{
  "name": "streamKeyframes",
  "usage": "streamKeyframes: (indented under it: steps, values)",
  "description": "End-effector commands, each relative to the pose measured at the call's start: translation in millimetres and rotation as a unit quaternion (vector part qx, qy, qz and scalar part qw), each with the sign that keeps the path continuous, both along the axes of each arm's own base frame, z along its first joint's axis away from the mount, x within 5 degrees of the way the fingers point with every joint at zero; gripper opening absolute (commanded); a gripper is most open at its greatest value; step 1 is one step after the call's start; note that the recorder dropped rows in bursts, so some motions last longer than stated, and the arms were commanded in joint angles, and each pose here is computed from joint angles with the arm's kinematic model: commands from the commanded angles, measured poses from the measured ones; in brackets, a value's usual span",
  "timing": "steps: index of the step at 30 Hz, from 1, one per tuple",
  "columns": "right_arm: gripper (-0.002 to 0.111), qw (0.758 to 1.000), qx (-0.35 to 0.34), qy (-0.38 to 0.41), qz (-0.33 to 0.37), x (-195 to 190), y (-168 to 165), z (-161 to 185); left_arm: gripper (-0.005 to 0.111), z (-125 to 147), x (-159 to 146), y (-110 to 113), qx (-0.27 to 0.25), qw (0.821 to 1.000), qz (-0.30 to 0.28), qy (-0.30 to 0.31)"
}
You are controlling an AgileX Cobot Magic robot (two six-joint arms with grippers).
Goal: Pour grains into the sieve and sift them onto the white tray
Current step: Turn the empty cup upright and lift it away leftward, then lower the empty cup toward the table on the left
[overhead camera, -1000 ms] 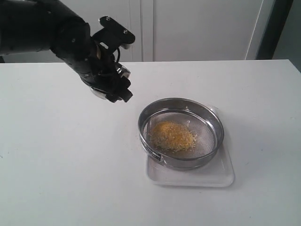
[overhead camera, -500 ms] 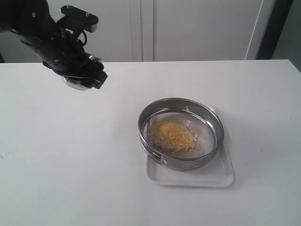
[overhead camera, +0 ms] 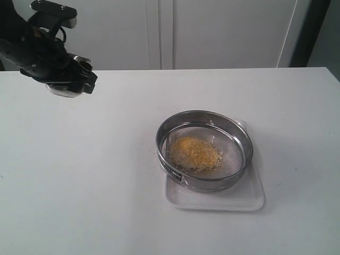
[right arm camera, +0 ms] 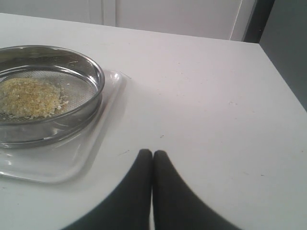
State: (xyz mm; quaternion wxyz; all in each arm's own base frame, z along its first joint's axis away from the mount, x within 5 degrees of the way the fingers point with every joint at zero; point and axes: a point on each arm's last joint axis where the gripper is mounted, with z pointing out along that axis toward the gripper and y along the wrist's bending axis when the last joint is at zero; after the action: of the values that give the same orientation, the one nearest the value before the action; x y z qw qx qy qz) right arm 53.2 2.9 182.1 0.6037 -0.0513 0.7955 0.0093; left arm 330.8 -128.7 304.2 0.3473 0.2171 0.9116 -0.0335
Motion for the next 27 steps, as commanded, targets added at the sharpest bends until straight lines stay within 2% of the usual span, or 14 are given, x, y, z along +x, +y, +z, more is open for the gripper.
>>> streamKeyframes:
  steps: [1, 13, 17, 27]
  values:
    - [0.000, 1.000, 0.003, -0.007, 0.001, 0.1, 0.3, -0.3, 0.000, 9.6, -3.6, 7.2, -0.017, 1.000, 0.011, -0.013]
    - [0.000, 1.000, 0.003, -0.007, 0.001, 0.1, 0.3, -0.3, 0.000, 23.9, -10.7, 9.3, -0.035, 0.999, 0.013, -0.034]
    - [0.000, 1.000, 0.003, -0.007, 0.001, 0.1, 0.3, -0.3, 0.000, 22.8, -17.7, 21.2, -0.079, 0.994, 0.039, -0.069]
    - [0.000, 1.000, 0.003, -0.007, 0.001, 0.1, 0.3, -0.3, 0.000, 7.9, -47.5, 34.0, -0.116, 0.978, 0.044, -0.166]
